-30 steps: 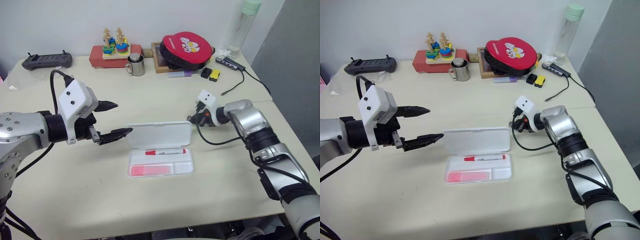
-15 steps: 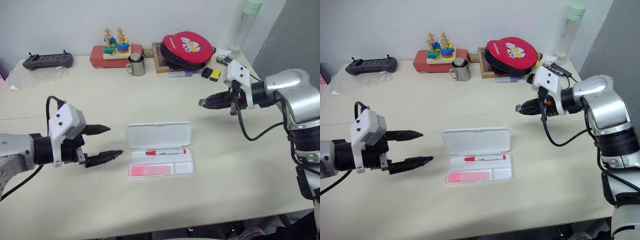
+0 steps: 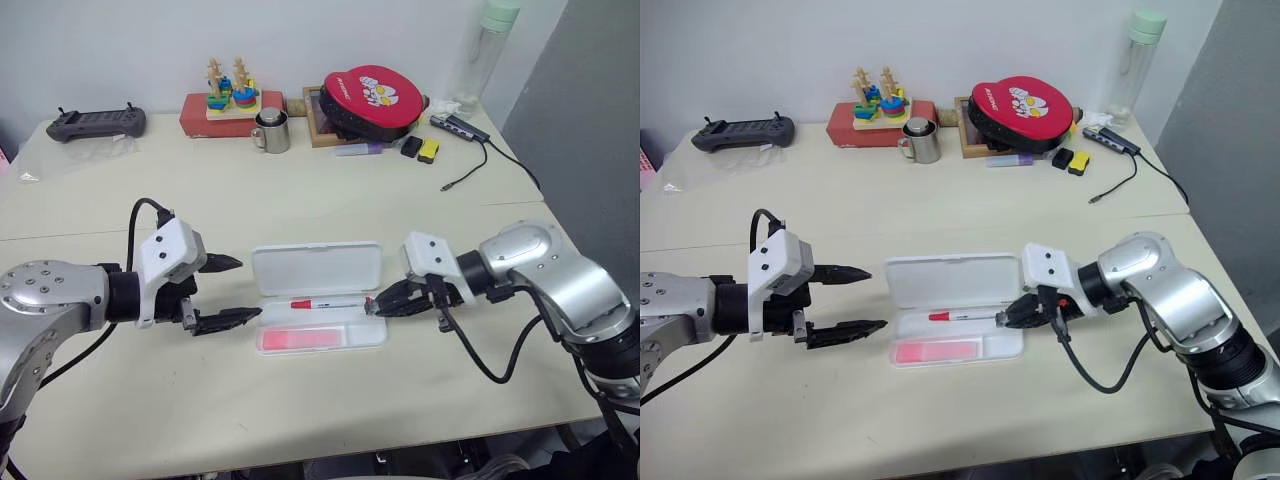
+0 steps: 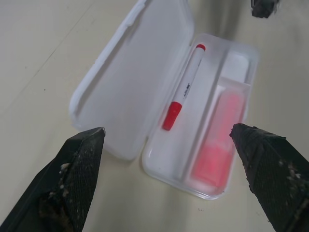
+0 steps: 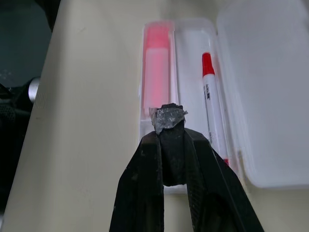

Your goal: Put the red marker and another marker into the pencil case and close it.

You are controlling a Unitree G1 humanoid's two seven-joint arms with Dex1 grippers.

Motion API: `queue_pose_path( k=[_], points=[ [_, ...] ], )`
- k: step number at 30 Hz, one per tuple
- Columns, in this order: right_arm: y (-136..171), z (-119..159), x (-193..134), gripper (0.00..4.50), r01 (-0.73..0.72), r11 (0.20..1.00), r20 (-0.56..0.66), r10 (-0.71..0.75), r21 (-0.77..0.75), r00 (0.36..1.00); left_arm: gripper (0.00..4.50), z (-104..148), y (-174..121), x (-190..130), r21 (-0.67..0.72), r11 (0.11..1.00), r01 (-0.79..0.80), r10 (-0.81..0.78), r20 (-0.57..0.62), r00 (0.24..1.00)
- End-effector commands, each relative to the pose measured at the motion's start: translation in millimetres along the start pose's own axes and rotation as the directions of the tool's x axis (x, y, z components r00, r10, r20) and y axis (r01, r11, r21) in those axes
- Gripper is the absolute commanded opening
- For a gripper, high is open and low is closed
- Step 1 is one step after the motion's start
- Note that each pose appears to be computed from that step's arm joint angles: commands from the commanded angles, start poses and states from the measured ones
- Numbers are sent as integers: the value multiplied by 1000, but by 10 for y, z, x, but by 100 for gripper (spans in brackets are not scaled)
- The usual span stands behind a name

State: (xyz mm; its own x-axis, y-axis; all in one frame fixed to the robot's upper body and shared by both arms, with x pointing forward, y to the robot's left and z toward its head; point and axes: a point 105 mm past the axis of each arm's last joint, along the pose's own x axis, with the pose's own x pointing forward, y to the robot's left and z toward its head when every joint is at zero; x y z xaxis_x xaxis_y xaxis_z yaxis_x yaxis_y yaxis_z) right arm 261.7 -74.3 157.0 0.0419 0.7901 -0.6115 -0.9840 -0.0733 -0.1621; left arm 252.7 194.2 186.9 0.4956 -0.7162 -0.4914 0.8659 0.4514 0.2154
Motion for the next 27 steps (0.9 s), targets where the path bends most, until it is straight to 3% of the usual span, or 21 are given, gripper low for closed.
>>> queue_pose_path(
  k=[1, 13, 15, 27],
  points=[
    [24, 80, 204, 26, 21, 1000, 38, -21, -18, 999, 450, -19, 115, -3, 22, 999, -37, 37, -5, 999],
    [-11, -68, 298, 26, 41, 999, -19, -42, -29, 999, 450, 27, 125, -2, 25, 999, -36, 36, 4, 999],
    [-8, -85, 300, 96, 38, 999, -25, -39, -27, 999, 450, 29, 126, -2, 23, 999, -40, 40, 7, 999],
    [-66, -7, 187, 372, 65, 998, -1, -65, -24, 998, 450, 25, 138, -13, 13, 999, -49, 48, 9, 999]
  ],
)
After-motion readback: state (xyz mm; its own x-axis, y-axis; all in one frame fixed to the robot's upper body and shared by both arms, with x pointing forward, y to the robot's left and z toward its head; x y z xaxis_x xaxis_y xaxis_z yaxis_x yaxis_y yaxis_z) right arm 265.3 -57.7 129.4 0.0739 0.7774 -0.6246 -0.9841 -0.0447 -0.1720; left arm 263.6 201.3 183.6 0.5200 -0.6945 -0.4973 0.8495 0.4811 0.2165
